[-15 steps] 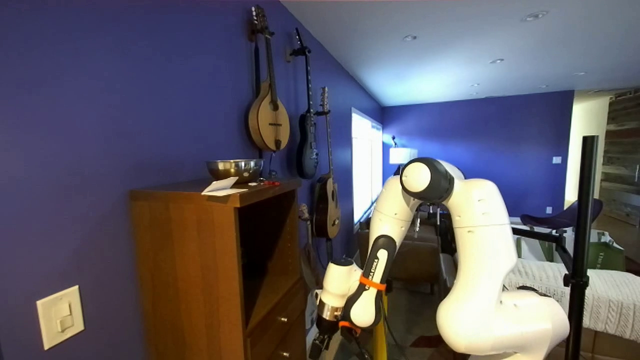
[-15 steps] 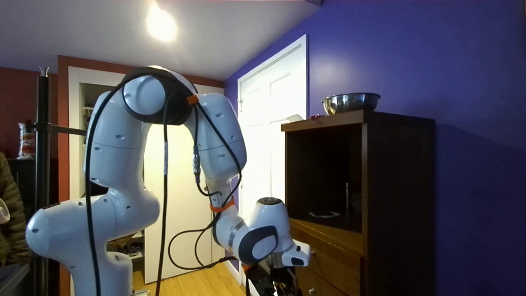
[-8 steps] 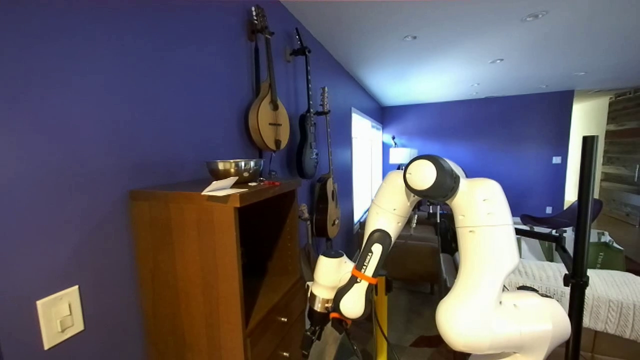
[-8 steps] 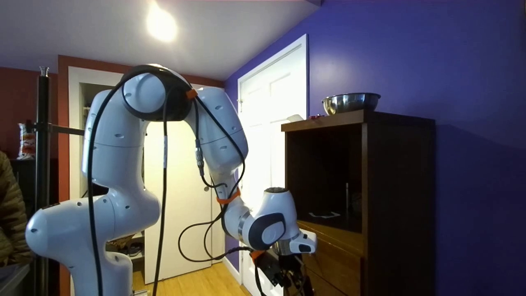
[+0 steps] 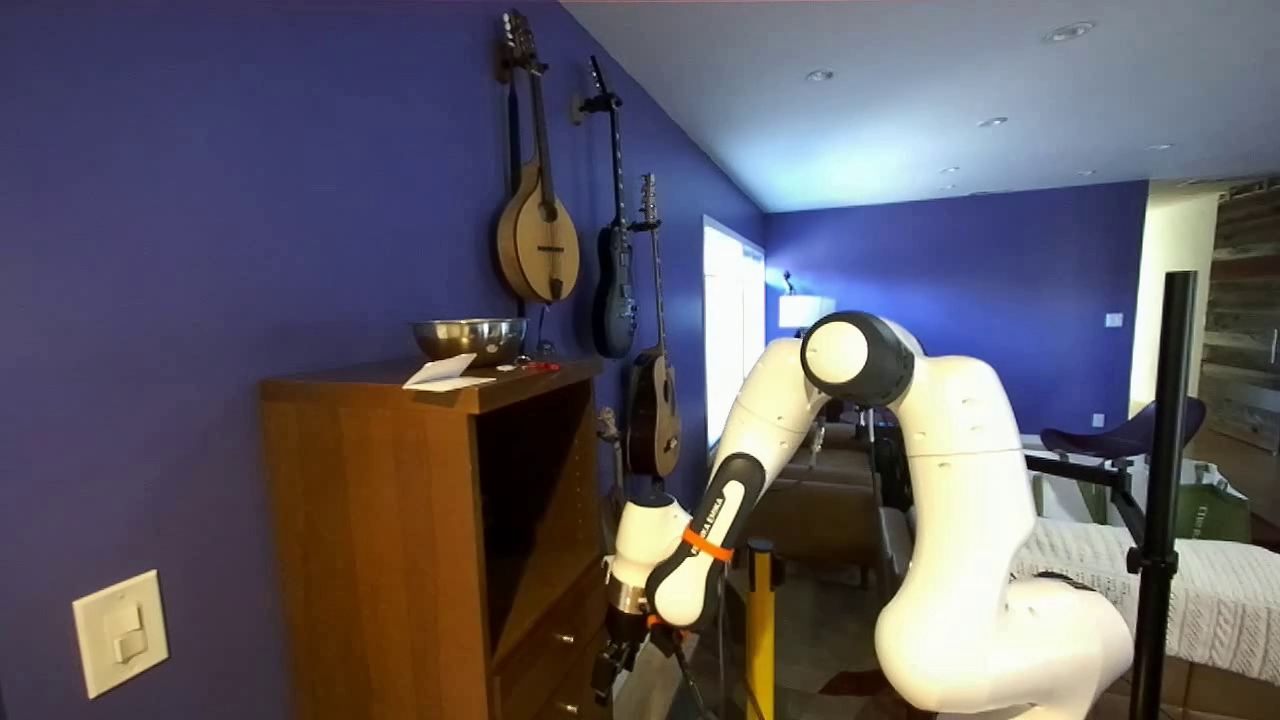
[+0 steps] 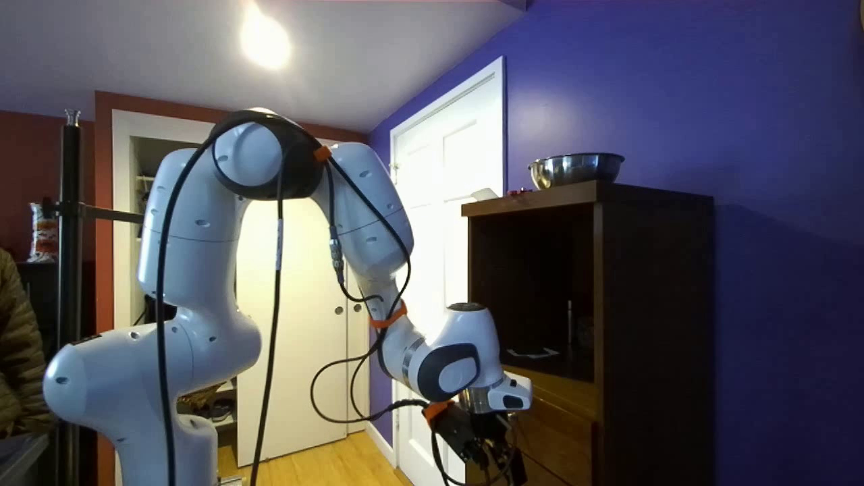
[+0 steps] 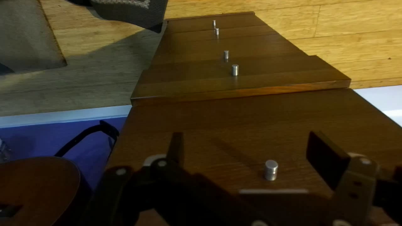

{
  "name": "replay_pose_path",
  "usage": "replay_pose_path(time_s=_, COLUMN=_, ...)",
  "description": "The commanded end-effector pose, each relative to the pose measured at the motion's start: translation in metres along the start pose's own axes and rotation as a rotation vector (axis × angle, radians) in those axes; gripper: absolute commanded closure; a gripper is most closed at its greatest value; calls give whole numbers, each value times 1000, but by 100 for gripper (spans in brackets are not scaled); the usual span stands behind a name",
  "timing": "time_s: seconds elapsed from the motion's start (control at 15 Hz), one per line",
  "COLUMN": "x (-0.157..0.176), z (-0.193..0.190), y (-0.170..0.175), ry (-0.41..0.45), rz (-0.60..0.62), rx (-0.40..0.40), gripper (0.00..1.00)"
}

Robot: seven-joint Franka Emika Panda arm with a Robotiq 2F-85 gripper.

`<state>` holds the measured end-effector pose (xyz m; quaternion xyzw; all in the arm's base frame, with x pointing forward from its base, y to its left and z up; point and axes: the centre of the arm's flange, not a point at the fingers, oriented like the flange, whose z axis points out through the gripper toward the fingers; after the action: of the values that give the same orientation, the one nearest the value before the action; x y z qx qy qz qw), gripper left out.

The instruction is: Open the second drawer

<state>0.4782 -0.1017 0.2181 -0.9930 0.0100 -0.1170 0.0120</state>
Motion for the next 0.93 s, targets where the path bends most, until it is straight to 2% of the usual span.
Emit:
replay_pose_path(time_s=0.0, x=27, z=-3, y=-11, ry=7, rz=-59, rx=24, gripper=0)
replay_pose_path(time_s=0.07, x=24, z=-2, y=-16, ry=67, rz=-144, rx=59, gripper=0)
replay_pose_path(time_s=0.13, x=19, z=-4, y=-16, ry=25, rz=-70, rx=12, gripper=0)
replay_pose_path(time_s=0.27, x=22, z=-3, y=-22, ry=53, rz=-114, rx=31, gripper=0)
replay_pose_path(time_s=0.6, x=21, z=0, y=-20, ry=55, rz=-127, rx=41, gripper=0)
replay_pose_path(time_s=0.87, x=17, z=8, y=-45, ry=23, rz=-72, rx=14, gripper=0)
